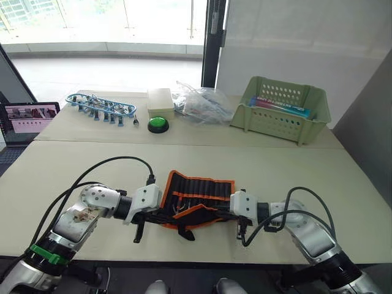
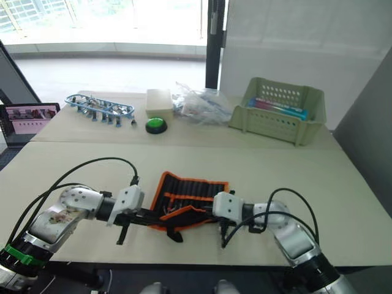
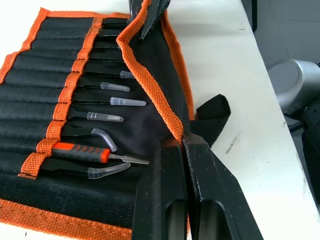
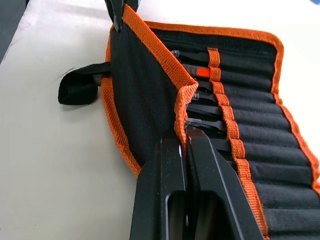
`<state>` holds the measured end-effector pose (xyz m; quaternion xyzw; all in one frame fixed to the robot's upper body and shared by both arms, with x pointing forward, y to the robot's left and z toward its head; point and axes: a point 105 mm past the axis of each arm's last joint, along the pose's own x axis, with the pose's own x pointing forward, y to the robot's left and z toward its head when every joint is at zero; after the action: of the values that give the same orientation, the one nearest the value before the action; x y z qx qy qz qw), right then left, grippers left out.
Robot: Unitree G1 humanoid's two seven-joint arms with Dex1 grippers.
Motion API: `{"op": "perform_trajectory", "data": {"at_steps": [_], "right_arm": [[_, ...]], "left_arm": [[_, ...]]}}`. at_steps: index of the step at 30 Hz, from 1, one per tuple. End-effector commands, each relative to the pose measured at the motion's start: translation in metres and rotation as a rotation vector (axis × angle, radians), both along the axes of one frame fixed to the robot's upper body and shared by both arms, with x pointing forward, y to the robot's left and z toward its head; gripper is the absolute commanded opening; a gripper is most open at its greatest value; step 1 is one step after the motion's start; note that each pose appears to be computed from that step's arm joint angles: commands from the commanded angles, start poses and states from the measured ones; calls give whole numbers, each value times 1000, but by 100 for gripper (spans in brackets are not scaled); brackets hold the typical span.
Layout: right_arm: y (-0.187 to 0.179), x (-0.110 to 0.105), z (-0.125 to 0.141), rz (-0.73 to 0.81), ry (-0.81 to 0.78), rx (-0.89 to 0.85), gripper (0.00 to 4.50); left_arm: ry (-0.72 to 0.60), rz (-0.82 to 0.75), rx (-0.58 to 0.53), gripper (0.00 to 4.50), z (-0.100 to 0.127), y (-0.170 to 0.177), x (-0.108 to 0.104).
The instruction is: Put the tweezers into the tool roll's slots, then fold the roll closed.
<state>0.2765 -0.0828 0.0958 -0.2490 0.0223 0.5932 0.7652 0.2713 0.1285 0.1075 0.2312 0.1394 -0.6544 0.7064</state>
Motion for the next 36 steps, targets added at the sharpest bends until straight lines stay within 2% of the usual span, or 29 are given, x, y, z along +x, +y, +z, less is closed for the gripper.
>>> {"op": "perform_trajectory", "data": {"at_steps": [1,6,12,16,22,26,30,32,36], "right_arm": [[-13,2,10,-44,24,19,0],[-18,-3,10,-75,76,29,0],[-26,-7,33,-168,111,157,186],[-30,-10,51,-199,54,212,186],[-10,-38,60,-54,26,241,186],[10,-47,55,9,33,226,186],[21,-51,40,75,-47,107,69],[25,-47,28,67,-75,52,5],[22,-26,11,-47,-63,53,2]], "left_arm": [[-24,9,13,4,4,-1,11],[-33,12,32,4,1,-3,21],[-43,-10,42,0,-6,-7,23],[-44,-2,49,0,-8,-10,24],[-91,-14,77,0,-14,-16,26],[-97,4,85,0,-14,-16,31],[-112,4,110,0,-14,-15,35],[-117,-4,113,0,-14,-14,35],[-135,-18,114,0,-14,-13,35]]}}
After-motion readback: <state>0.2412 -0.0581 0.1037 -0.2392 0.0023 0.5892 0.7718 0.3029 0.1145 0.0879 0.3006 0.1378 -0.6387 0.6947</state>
